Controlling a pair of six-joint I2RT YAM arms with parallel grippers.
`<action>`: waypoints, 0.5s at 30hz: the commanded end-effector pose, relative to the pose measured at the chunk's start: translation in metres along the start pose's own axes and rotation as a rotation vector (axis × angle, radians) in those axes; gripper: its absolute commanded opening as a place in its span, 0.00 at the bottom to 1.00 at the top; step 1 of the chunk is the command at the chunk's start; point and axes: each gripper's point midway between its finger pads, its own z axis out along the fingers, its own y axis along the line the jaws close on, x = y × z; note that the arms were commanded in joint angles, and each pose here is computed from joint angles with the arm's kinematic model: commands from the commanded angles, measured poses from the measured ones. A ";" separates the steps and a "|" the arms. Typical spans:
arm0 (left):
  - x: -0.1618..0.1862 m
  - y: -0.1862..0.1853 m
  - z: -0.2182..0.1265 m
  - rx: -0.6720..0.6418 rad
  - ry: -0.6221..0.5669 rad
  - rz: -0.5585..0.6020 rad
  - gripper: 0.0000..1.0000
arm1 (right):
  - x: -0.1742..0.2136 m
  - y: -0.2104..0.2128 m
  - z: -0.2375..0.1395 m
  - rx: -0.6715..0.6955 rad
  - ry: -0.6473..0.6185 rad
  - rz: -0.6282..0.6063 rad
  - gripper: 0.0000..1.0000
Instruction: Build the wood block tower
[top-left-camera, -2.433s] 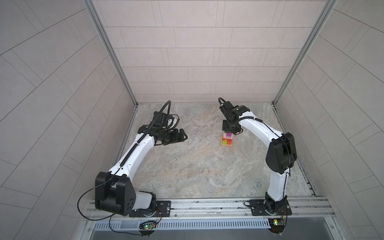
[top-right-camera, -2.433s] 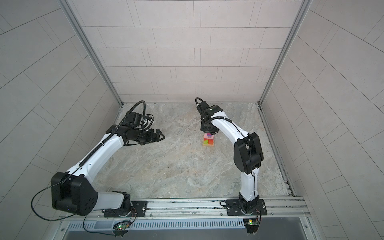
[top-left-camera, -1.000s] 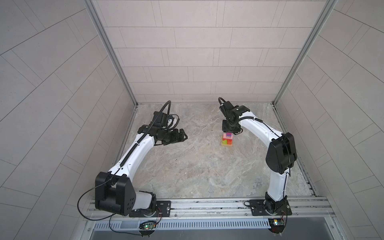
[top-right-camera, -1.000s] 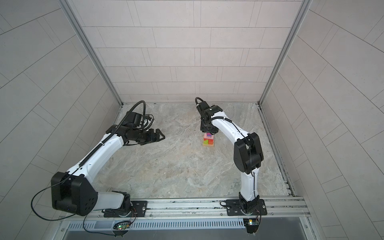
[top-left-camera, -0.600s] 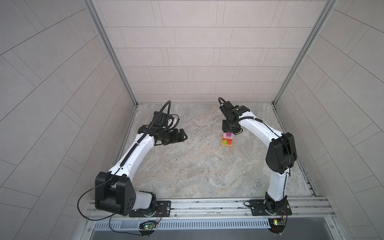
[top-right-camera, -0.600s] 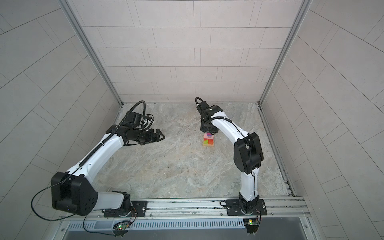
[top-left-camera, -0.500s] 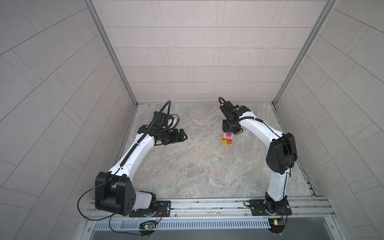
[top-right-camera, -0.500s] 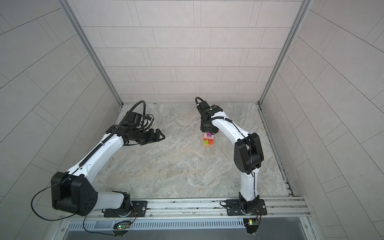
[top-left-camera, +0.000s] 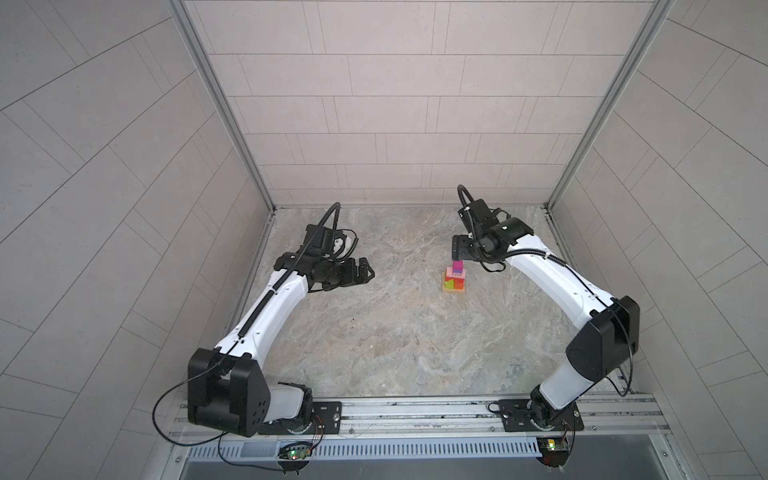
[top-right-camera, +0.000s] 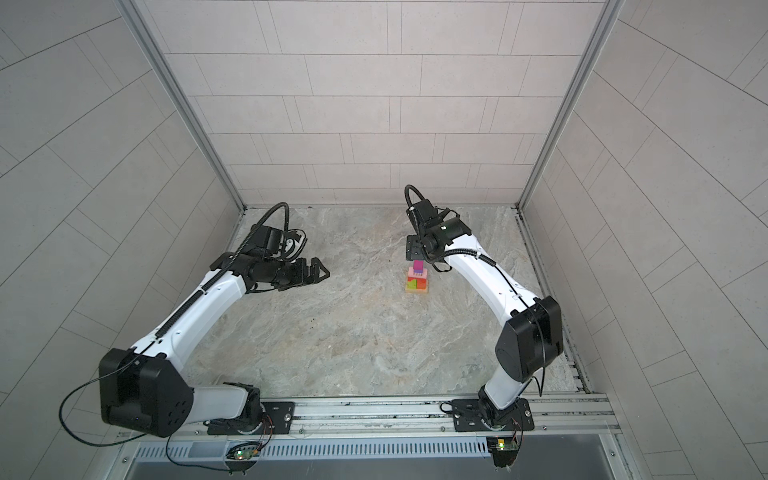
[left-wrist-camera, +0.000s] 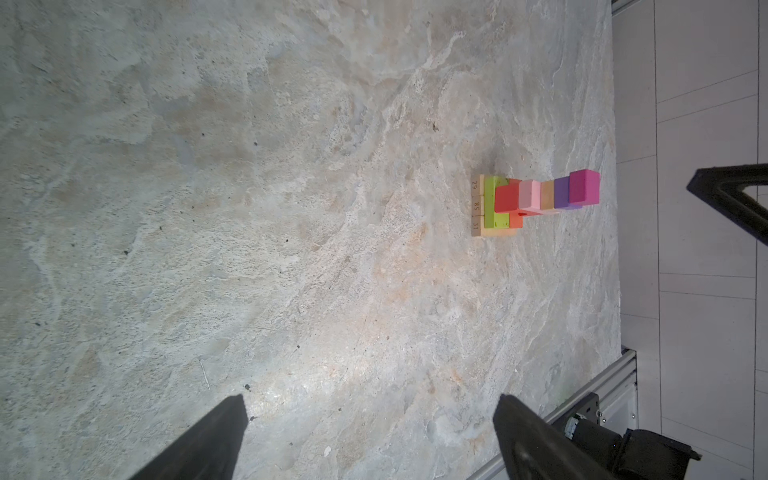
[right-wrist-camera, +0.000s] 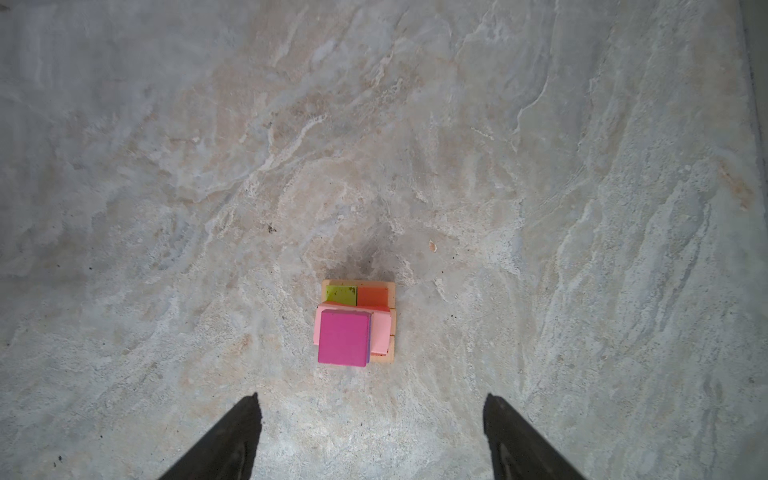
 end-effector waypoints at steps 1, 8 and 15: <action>-0.014 0.004 -0.013 -0.036 -0.109 0.021 1.00 | -0.015 -0.011 -0.016 0.010 -0.139 -0.036 0.91; -0.043 0.021 -0.030 -0.142 -0.368 0.081 1.00 | -0.011 -0.051 -0.025 0.092 -0.219 -0.036 1.00; -0.053 0.061 -0.022 -0.294 -0.556 0.158 1.00 | 0.005 -0.115 0.002 0.275 -0.252 0.007 0.99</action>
